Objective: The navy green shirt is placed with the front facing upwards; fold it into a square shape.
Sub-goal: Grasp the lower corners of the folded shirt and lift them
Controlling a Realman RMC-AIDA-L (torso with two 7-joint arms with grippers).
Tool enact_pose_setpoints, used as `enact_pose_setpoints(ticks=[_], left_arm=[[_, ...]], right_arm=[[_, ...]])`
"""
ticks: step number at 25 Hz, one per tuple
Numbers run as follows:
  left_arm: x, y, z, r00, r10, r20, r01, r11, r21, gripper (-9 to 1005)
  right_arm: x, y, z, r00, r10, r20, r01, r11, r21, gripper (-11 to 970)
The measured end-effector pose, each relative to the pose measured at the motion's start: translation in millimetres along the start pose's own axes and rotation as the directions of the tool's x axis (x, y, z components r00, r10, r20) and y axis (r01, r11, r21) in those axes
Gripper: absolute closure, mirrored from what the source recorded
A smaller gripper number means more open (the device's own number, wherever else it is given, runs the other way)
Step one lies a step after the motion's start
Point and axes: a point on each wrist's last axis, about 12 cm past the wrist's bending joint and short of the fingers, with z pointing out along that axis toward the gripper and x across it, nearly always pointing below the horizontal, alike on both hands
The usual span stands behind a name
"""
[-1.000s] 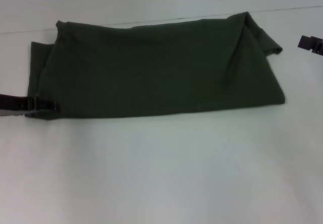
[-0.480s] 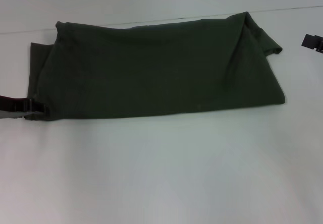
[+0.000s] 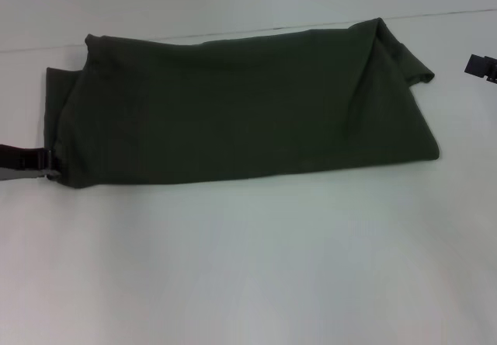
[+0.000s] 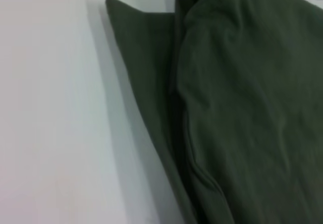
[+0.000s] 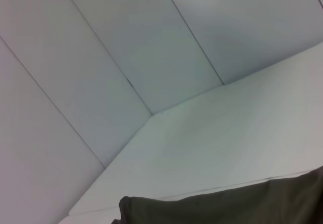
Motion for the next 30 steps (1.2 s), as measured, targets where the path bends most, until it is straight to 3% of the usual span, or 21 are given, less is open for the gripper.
enact_pose_setpoints(ticks=[4, 7, 13, 17, 24, 30], left_arm=[[-3, -0.9, -10, 1.000, -0.002, -0.008, 0.002, 1.000, 0.025, 948], [-5, 0.3, -18, 1.000, -0.015, -0.015, 0.016, 0.999, 0.048, 990], [-9, -1.4, -27, 0.999, -0.021, -0.028, 0.024, 0.996, 0.083, 989], [-12, -6.4, -29, 0.999, -0.005, -0.039, 0.009, 0.995, 0.097, 989], [-14, -10.1, -30, 0.999, 0.010, -0.049, -0.005, 0.994, 0.111, 990], [-13, -9.4, -30, 0.999, 0.012, -0.051, -0.006, 0.994, 0.112, 989]], right_arm=[[-2, -3.2, -1, 0.998, 0.011, -0.055, -0.010, 1.000, 0.020, 312], [-10, -8.4, -2, 0.986, 0.035, -0.164, -0.024, 0.997, 0.069, 312], [-42, -18.8, 3, 0.911, 0.164, -0.379, -0.076, 0.968, 0.237, 311], [-57, -18.3, 18, 0.865, 0.202, -0.460, -0.058, 0.950, 0.307, 311], [-54, -11.5, 63, 0.779, 0.212, -0.590, 0.018, 0.933, 0.359, 311], [-54, -13.1, 78, 0.795, 0.228, -0.562, 0.015, 0.919, 0.393, 310]])
